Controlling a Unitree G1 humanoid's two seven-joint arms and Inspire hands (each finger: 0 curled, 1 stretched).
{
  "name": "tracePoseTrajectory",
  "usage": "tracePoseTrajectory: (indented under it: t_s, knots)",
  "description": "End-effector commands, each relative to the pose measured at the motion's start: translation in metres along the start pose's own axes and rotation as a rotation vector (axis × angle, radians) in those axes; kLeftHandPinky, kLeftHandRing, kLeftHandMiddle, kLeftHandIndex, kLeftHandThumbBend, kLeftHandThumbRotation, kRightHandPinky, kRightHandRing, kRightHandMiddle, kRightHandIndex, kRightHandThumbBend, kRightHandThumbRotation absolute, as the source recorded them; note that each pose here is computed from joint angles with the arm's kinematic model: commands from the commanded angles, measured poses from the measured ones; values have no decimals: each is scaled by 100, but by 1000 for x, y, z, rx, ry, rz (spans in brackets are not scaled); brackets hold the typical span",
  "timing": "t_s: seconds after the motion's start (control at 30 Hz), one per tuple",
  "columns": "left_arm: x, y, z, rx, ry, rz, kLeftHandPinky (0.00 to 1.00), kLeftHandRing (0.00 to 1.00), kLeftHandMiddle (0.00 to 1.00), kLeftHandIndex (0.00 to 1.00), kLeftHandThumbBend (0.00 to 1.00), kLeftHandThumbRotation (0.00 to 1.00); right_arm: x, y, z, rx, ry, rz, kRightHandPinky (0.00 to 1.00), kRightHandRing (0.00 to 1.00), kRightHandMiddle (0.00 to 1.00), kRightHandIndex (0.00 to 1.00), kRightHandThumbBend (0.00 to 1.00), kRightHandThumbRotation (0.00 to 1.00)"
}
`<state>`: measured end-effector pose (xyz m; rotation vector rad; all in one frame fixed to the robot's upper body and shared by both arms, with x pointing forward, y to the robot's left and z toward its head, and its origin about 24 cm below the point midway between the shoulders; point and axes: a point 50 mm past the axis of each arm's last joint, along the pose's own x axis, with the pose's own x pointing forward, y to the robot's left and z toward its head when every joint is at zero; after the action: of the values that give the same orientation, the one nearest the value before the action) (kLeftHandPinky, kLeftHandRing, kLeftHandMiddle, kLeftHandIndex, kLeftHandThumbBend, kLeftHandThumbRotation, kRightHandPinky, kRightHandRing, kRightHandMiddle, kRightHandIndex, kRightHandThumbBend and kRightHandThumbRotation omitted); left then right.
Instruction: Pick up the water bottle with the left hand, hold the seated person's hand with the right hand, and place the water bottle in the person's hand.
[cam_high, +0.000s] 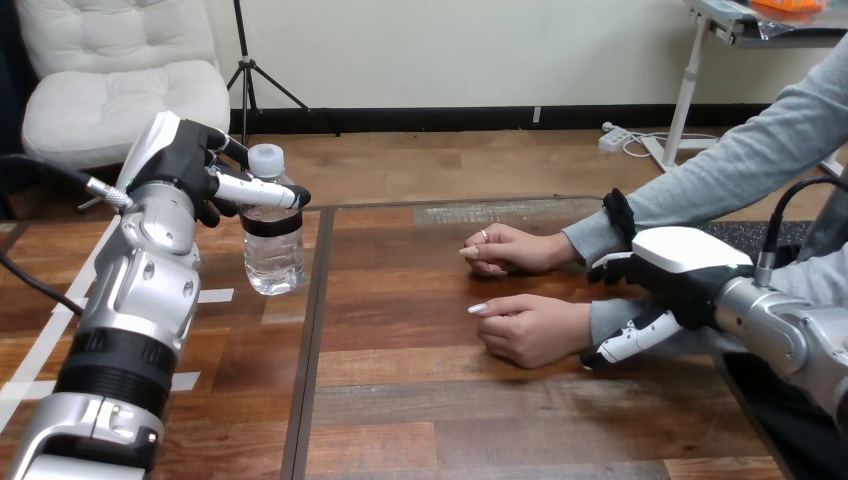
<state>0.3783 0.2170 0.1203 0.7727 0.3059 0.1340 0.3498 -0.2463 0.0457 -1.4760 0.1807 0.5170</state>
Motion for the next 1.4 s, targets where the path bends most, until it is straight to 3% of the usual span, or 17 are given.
tracePoseTrajectory:
  t_s: [0.0,0.67,1.37]
  knots:
    - [-3,26,34,9,-122,82,25,31,38,44,65,0,9,-31,13,-12,-22,-77,72,83,85,84,100,60]
    - [-4,26,34,15,-125,78,22,29,37,47,66,0,13,-27,19,-24,-24,-60,69,82,84,84,100,63]
    - [-5,26,34,17,-128,78,24,31,38,47,66,0,18,-24,27,-75,-27,-24,68,81,83,83,100,58]
